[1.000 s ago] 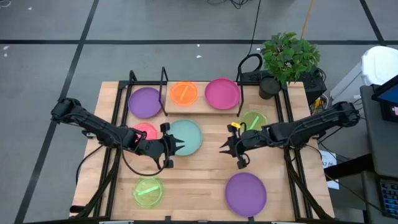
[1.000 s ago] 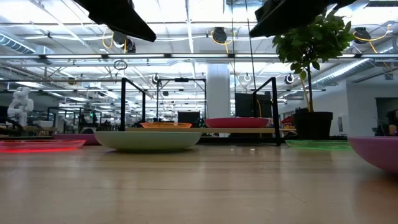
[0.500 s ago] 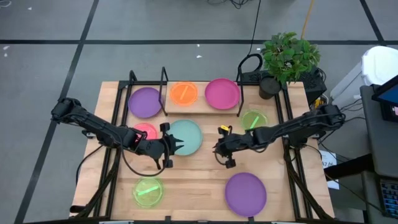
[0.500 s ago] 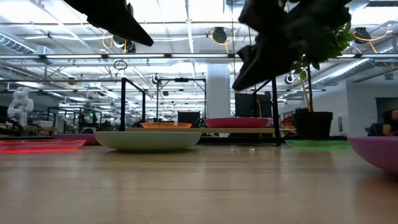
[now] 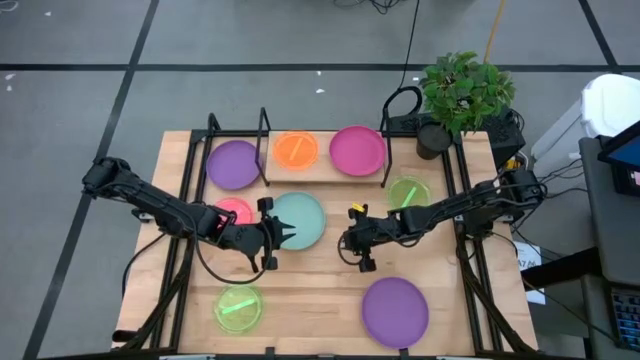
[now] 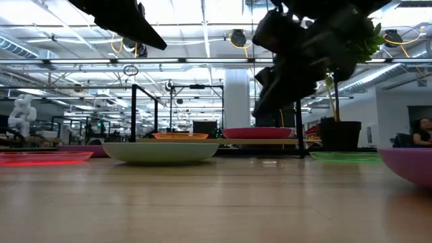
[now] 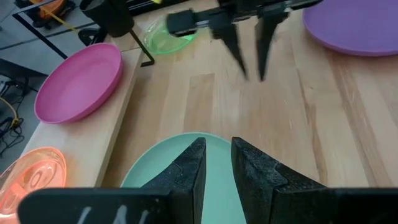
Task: Place and stack plates onto a shelf
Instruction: Stack the bottom large violet plate on top of the pink plate on the shelf
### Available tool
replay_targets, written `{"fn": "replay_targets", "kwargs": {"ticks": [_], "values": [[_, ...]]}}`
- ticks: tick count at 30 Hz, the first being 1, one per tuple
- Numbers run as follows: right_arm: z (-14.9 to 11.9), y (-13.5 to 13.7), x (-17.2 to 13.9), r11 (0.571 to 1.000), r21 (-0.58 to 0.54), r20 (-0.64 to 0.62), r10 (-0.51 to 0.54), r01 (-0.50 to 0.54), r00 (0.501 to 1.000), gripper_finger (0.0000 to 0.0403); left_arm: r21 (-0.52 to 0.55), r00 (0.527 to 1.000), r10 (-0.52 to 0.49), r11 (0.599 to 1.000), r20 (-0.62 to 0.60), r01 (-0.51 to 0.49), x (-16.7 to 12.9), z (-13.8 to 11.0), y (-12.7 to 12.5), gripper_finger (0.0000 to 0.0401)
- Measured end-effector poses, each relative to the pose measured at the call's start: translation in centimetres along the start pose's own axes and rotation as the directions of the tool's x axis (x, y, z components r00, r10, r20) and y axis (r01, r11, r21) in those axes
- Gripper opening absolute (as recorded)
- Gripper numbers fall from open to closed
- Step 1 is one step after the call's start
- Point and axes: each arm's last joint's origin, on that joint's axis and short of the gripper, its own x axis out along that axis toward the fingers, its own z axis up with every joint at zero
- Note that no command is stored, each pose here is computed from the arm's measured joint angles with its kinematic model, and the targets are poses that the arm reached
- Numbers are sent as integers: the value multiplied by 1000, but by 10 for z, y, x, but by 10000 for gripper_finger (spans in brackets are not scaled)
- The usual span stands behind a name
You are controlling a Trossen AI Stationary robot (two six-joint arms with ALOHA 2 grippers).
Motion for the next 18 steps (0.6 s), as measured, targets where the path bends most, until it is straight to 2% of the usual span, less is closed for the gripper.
{"fn": "replay_targets", "kwargs": {"ticks": [7,15,18], "values": [[-11,34,-5,996,30,-113,90,-87,989,69,-13,1000,0,1000,1,0,0,0,0,83],[-14,65,-11,980,5,-126,198,-199,972,69,-72,998,-2,997,69,7,0,7,0,83],[-15,69,-12,972,49,-143,233,-229,962,69,-84,996,-2,996,90,10,0,10,0,83]]}}
